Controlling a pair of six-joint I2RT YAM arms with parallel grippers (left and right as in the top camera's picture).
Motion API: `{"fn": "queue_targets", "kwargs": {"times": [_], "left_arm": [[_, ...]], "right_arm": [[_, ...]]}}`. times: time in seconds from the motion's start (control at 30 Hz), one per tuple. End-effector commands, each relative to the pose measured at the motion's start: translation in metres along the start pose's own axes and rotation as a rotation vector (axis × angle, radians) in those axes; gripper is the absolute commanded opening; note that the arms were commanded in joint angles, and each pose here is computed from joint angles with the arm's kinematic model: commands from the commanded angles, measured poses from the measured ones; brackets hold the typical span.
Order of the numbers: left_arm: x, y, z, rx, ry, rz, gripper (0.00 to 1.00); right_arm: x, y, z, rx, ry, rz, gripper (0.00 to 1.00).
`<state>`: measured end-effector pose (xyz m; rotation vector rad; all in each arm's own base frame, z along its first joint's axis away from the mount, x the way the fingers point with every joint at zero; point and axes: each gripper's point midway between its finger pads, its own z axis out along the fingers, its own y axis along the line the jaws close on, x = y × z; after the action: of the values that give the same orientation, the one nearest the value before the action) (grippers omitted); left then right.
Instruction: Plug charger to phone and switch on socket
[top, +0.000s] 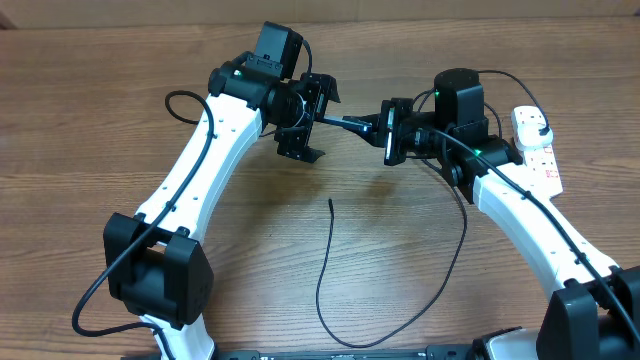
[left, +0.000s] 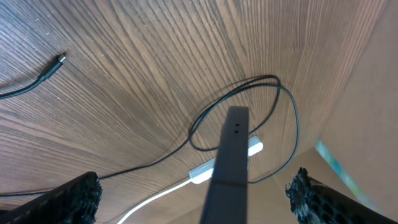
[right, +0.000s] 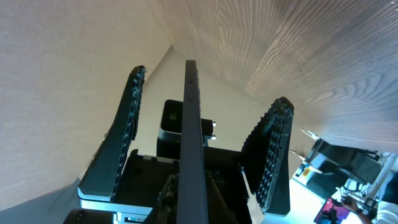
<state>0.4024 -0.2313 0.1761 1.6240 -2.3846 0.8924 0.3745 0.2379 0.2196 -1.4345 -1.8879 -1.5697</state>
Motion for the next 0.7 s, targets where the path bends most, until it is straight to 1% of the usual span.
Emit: {"fn": "queue_targets", "kwargs": {"times": [0.0,0.03,0.1,0.27,0.4,0.5,0.67], "left_arm": [[0.0082,-0.0097,-0.0126,0.042,-0.009,0.006,1.0],[0.0083,-0.0097,-0.0126,0.042,-0.009,0.006,1.0],[0.0085,-0.0097,-0.0125,0.042,-0.009,0.006,0.95],[0.0085,-0.0097,-0.0125,0.042,-0.009,0.006,0.82],[0.0086,-0.0096,-0.0125,0.042,-0.008,0.006,0.77],[0.0097,-0.0094,-0.0121,0.041,-0.007,0.008,0.7],[0.0102,-0.0092,-0.012,0.04,-0.006,0.009,0.56]], "right_arm": [[0.0134,0.0063,-0.0003,-0.004,0.042,-0.019,0.04],[0.0134,0.0063,-0.0003,-0.004,0.042,-0.019,0.04],[0.0134,0.0062,-0.0003,-0.003,0.042,-0.019,0.04],[0.0135,0.0063,-0.0003,-0.003,0.043,-0.019,0.04],[0.0138,0.0059,0.0,-0.002,0.044,-0.02,0.04],[0.0156,0.0044,0.0015,0.002,0.047,-0.022,0.04],[0.0163,0.0039,0.0021,0.004,0.048,-0.022,0.04]]}}
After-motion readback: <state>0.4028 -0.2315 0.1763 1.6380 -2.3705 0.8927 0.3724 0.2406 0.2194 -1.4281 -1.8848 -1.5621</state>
